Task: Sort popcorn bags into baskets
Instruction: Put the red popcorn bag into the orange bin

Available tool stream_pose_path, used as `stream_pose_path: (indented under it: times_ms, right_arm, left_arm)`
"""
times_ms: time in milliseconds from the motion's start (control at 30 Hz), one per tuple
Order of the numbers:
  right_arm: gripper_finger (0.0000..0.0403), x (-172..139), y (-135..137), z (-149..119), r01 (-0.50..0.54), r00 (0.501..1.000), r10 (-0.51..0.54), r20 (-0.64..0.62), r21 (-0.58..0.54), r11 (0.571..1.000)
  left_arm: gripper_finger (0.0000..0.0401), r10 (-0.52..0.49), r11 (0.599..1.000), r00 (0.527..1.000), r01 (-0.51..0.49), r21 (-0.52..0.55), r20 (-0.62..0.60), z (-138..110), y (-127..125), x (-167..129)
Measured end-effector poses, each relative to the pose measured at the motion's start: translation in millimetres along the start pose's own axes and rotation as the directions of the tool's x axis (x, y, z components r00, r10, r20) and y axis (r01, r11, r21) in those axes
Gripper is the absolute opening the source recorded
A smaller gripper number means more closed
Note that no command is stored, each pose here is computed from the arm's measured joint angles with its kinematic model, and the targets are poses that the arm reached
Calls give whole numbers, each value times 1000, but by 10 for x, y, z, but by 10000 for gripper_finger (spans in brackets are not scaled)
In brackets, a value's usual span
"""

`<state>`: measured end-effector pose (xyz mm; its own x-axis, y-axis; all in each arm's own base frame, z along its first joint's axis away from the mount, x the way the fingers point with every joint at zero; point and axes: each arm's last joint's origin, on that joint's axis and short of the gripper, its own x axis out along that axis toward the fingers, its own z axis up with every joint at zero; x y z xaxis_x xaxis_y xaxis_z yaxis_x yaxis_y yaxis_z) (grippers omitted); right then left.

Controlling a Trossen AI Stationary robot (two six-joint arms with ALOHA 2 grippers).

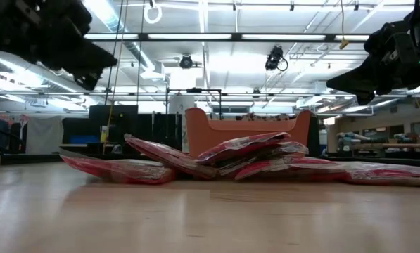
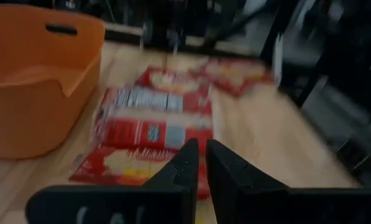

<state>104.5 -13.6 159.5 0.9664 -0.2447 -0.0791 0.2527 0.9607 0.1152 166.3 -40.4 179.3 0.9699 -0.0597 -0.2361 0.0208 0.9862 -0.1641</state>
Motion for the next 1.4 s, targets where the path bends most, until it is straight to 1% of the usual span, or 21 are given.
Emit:
stream_pose_path:
  times_ms: [100, 200, 333, 400, 467, 533, 600, 667, 700, 733, 800, 867, 933, 1033, 1100, 1133, 1233, 1300, 1400]
  right_arm:
    - [17, 0, 0, 1, 0, 1000, 0, 0, 0, 1000]
    - [17, 0, 0, 0, 0, 1000, 0, 0, 0, 1000]
    - [17, 0, 0, 0, 0, 1000, 0, 0, 0, 1000]
    - [17, 0, 0, 0, 0, 1000, 0, 0, 0, 1000]
    - [17, 0, 0, 0, 0, 1000, 0, 0, 0, 1000]
    - [17, 0, 0, 0, 0, 1000, 0, 0, 0, 1000]
    - [17, 0, 0, 0, 0, 1000, 0, 0, 0, 1000]
    - [17, 0, 0, 0, 0, 1000, 0, 0, 0, 1000]
    - [17, 0, 0, 0, 0, 1000, 0, 0, 0, 1000]
    - [17, 0, 0, 0, 0, 1000, 0, 0, 0, 1000]
    - [17, 0, 0, 0, 0, 1000, 0, 0, 0, 1000]
    - [17, 0, 0, 0, 0, 1000, 0, 0, 0, 1000]
    - [17, 0, 0, 0, 0, 1000, 0, 0, 0, 1000]
    - [17, 0, 0, 1, 0, 1000, 0, 0, 0, 1000]
    - [17, 0, 0, 0, 0, 1000, 0, 0, 0, 1000]
    - [17, 0, 0, 0, 0, 1000, 0, 0, 0, 1000]
    - [17, 0, 0, 0, 0, 1000, 0, 0, 0, 1000]
    - [17, 0, 0, 0, 0, 1000, 0, 0, 0, 1000]
    - [17, 0, 0, 0, 0, 1000, 0, 0, 0, 1000]
  left_arm:
    - [36, 25, 998, 996, -19, 66, -85, -59, -15, 141]
    - [38, 83, 993, 986, -70, 94, -141, -81, -28, 285]
    - [57, 120, 984, 964, -84, 157, -239, -46, -77, 495]
    - [73, 144, 978, 944, -90, 189, -297, -13, -107, 618]
    - [90, 176, 966, 915, -89, 244, -363, 22, -139, 744]
    - [107, 226, 943, 877, -88, 322, -424, 40, -160, 867]
    - [121, 270, 910, 840, -64, 409, -471, 42, -174, 963]
    - [130, 296, 864, 811, -1, 504, -504, 42, -187, 1041]
    - [131, 304, 829, 797, 48, 557, -521, 37, -190, 1065]
    - [132, 311, 788, 784, 103, 606, -537, 32, -193, 1084]
    - [132, 322, 703, 773, 191, 685, -547, 38, -205, 1116]
    - [133, 359, 616, 766, 236, 752, -534, 27, -211, 1117]
    - [133, 412, 514, 758, 263, 816, -505, 22, -214, 1118]
    - [133, 451, 380, 754, 323, 867, -478, 19, -241, 1107]
    - [133, 452, 308, 747, 381, 872, -487, 1, -267, 1089]
    - [133, 450, 283, 746, 402, 871, -491, -6, -277, 1083]
    - [133, 459, 236, 736, 440, 867, -498, -48, -267, 1080]
    - [133, 473, 225, 723, 453, 863, -503, -75, -243, 1089]
    - [135, 478, 223, 727, 442, 869, -493, -90, -221, 1130]
